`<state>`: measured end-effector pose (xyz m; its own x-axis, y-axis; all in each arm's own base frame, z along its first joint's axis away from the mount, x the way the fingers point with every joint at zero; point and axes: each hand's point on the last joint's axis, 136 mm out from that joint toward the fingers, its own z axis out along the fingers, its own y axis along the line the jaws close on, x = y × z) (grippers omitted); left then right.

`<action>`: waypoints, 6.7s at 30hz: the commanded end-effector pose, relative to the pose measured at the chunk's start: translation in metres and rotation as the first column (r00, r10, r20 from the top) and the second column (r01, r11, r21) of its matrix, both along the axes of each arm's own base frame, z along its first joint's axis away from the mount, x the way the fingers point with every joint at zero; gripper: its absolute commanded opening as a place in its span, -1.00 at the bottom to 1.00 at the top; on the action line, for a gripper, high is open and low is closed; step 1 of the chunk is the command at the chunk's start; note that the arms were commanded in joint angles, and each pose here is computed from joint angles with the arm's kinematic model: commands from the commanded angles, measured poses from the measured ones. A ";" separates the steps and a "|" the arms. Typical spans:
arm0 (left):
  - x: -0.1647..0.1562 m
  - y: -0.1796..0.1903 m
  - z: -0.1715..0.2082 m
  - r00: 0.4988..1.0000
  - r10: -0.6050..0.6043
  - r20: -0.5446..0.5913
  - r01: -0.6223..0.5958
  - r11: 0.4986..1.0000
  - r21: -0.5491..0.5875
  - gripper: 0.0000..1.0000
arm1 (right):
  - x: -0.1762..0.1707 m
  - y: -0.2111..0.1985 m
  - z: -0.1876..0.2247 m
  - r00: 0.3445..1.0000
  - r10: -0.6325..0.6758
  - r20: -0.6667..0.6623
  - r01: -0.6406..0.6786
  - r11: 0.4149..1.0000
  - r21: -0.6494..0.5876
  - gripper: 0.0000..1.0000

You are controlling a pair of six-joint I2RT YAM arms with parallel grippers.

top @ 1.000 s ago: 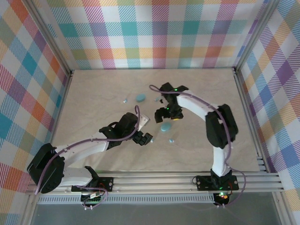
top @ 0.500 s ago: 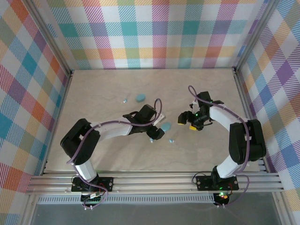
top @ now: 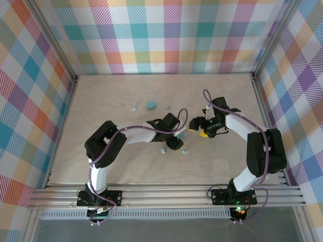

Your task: Insert wireless bluetooth earbuds into charging case

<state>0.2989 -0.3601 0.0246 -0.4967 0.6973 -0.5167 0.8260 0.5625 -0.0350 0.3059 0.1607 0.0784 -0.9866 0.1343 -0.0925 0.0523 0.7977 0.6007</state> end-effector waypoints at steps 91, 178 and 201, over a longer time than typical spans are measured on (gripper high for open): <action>-0.003 0.080 0.298 0.923 0.094 0.374 0.276 0.516 -0.811 0.27 | -0.008 0.127 0.226 0.998 -0.022 -0.057 0.054 0.771 0.634 -0.87; 0.011 0.062 0.281 0.962 -0.003 0.274 0.243 0.476 -0.845 0.01 | -0.002 0.132 0.223 0.997 -0.012 -0.081 0.064 0.738 0.671 -0.90; -0.005 0.078 0.278 0.965 -0.031 0.262 0.235 0.554 -0.799 -0.88 | 0.002 0.095 0.238 0.981 -0.061 0.183 -0.052 0.829 0.556 0.58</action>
<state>0.3027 -0.2908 0.2898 -0.3023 -0.0479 -0.9520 0.9162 0.2609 -0.3041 0.3142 0.2689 0.2933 -0.9747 0.2235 -0.0108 0.0523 0.2748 0.9601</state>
